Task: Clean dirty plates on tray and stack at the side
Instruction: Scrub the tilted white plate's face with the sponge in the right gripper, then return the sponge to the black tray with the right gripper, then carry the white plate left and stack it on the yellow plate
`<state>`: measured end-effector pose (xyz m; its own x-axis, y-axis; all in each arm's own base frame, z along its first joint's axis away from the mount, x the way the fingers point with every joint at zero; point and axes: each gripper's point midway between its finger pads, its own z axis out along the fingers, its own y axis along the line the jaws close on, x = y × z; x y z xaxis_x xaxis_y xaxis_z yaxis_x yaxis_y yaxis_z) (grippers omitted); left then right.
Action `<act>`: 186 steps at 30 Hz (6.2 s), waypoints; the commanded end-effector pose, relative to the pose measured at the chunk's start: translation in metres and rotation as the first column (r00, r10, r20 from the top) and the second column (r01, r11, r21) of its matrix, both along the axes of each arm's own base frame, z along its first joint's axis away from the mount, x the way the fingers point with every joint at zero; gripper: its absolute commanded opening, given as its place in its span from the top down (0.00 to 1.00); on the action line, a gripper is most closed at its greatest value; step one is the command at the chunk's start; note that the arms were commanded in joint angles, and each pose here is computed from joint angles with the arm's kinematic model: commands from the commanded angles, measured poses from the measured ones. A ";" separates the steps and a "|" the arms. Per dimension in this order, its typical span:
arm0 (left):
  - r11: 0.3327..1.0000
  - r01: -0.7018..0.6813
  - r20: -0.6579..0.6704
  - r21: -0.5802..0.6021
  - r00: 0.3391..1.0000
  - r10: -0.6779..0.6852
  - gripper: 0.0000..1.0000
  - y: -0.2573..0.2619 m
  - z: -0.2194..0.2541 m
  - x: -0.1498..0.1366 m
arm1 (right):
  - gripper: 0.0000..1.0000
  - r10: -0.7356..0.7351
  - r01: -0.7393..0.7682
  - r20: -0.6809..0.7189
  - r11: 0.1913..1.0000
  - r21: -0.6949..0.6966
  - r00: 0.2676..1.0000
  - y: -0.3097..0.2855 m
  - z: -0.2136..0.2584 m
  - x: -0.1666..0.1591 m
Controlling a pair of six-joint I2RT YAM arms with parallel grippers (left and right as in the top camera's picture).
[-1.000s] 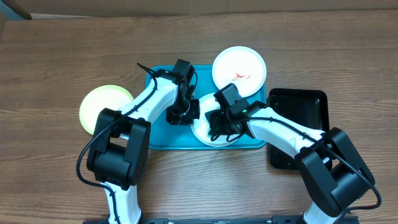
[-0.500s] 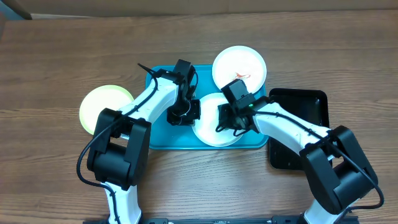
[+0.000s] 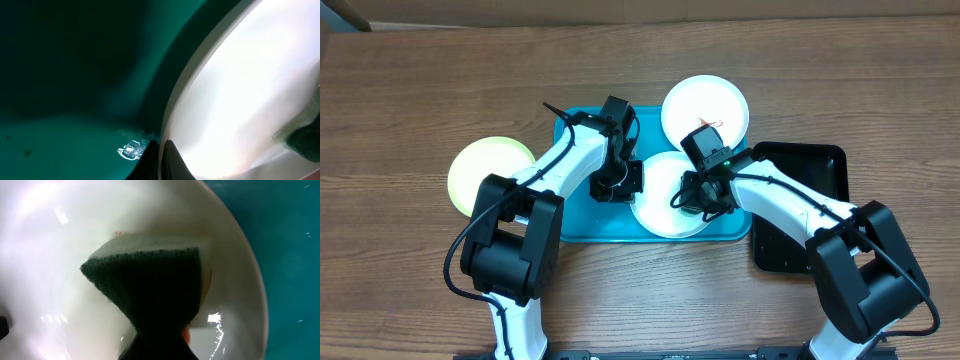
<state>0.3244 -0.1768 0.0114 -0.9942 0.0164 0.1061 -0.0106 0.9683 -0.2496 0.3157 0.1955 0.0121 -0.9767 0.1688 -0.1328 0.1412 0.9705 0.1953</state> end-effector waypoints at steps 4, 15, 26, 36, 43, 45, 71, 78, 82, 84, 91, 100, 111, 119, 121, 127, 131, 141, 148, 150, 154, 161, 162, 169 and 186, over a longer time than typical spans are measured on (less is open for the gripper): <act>1.000 -0.002 -0.035 0.030 0.999 0.003 0.96 0.005 -0.008 -0.009 | 0.96 0.043 -0.040 0.122 0.999 -0.032 0.992 -0.006 0.032 0.047; 1.000 -0.003 -0.031 0.030 1.000 0.004 0.96 0.005 -0.008 -0.008 | 0.96 0.010 -0.004 0.126 0.999 -0.049 0.992 -0.017 0.095 0.068; 0.998 -0.030 -0.022 0.061 0.999 0.032 0.96 0.020 -0.010 -0.002 | 0.96 -0.195 0.191 -0.025 0.975 -0.113 0.981 -0.109 0.101 0.048; 0.997 -0.050 -0.028 0.063 0.998 0.052 0.96 0.027 -0.009 0.000 | 0.96 -0.188 0.191 -0.147 0.982 0.004 0.971 -0.159 0.091 0.028; 0.997 -0.050 -0.028 0.063 0.998 0.052 0.96 0.027 -0.009 0.000 | 0.96 -0.150 0.183 -0.233 0.975 0.128 0.961 -0.172 0.063 0.003; 0.997 -0.050 -0.028 0.063 0.998 0.052 0.96 0.027 -0.009 0.000 | 0.96 -0.156 0.192 -0.247 0.973 0.127 0.956 -0.174 0.052 -0.004; 0.997 -0.050 -0.035 0.066 0.998 0.052 0.96 0.027 -0.009 -0.002 | 0.96 -0.238 0.250 -0.090 0.956 0.154 0.967 -0.174 0.043 0.007; 0.997 -0.050 -0.035 0.066 0.998 0.052 0.96 0.027 -0.009 -0.002 | 0.96 -0.271 0.273 -0.059 0.961 0.039 0.961 -0.193 0.059 -0.003; 0.997 -0.049 -0.035 0.066 0.998 0.052 0.96 0.027 -0.009 -0.002 | 0.96 -0.340 0.336 -0.107 0.940 -0.059 0.934 -0.207 0.039 -0.023; 0.997 -0.049 -0.035 0.066 0.998 0.052 0.96 0.027 -0.009 -0.002 | 0.96 -0.349 0.342 -0.123 0.936 -0.076 0.929 -0.209 0.028 -0.032; 0.997 -0.049 -0.036 0.066 0.998 0.052 0.96 0.027 -0.009 -0.002 | 0.94 -0.377 0.369 -0.153 0.926 -0.077 0.914 -0.205 -0.020 -0.063; 0.997 -0.049 -0.037 0.067 0.998 0.052 0.96 0.027 -0.009 -0.002 | 0.92 -0.273 0.284 -0.101 0.953 0.111 0.957 -0.177 -0.002 -0.035; 0.996 -0.062 -0.039 0.068 0.997 0.064 0.96 0.032 -0.009 -0.001 | 0.96 -0.283 0.283 -0.021 0.956 0.072 0.959 -0.191 0.066 0.009; 0.996 -0.062 -0.038 0.067 0.997 0.064 0.96 0.032 -0.009 -0.001 | 0.96 -0.282 0.279 0.021 0.957 0.084 0.959 -0.190 0.059 0.017; 0.996 -0.062 -0.038 0.068 0.997 0.065 0.96 0.032 -0.009 -0.001 | 0.96 -0.281 0.278 0.024 0.956 0.091 0.959 -0.189 0.055 0.018; 0.996 -0.062 -0.038 0.067 0.997 0.065 0.96 0.032 -0.009 -0.001 | 0.96 -0.272 0.265 0.031 0.953 0.148 0.962 -0.180 0.027 0.015; 0.996 -0.062 -0.039 0.067 0.997 0.064 0.96 0.032 -0.009 -0.001 | 0.92 -0.273 0.261 0.061 0.952 0.159 0.960 -0.179 0.008 0.013; 0.996 -0.062 -0.039 0.067 0.997 0.064 0.96 0.032 -0.009 -0.001 | 0.89 -0.272 0.258 0.068 0.952 0.165 0.960 -0.177 -0.007 0.005; 0.996 -0.064 0.005 0.060 0.998 0.064 0.96 0.029 0.005 0.012 | 0.89 -0.265 0.247 0.099 0.955 0.166 0.959 -0.180 0.038 0.026; 0.996 -0.067 0.043 0.064 0.997 0.064 0.96 0.030 0.015 0.019 | 0.89 -0.268 0.251 0.102 0.956 0.155 0.958 -0.182 0.053 0.030; 0.992 -0.077 0.137 0.095 0.989 0.064 0.96 0.038 0.039 0.030 | 0.88 -0.236 0.224 0.088 0.966 0.128 0.968 -0.184 0.077 0.028; 0.974 -0.142 0.251 0.178 0.963 0.094 0.96 0.061 0.081 0.031 | 0.86 -0.214 0.216 -0.049 0.976 0.039 0.976 -0.192 0.074 -0.008; 0.970 -0.149 0.267 0.194 0.959 0.094 0.96 0.065 0.086 0.031 | 0.86 -0.219 0.220 -0.068 0.975 0.015 0.973 -0.195 0.073 -0.013; 0.903 -0.309 0.452 0.300 0.879 0.151 0.96 0.103 0.135 0.036 | 0.86 -0.229 0.224 -0.105 0.973 -0.055 0.968 -0.205 0.070 -0.025; 0.646 -0.592 0.752 0.482 0.657 0.041 0.96 0.154 0.211 0.045 | 0.75 -0.230 0.223 -0.128 0.972 -0.069 0.965 -0.206 0.063 -0.033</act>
<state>0.3635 -0.0281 0.1929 -0.7936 -0.1556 -0.5882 -0.3938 0.8683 0.3015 0.2848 -0.0104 0.0732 -0.9194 0.3933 -0.0032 0.3903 0.9135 0.1150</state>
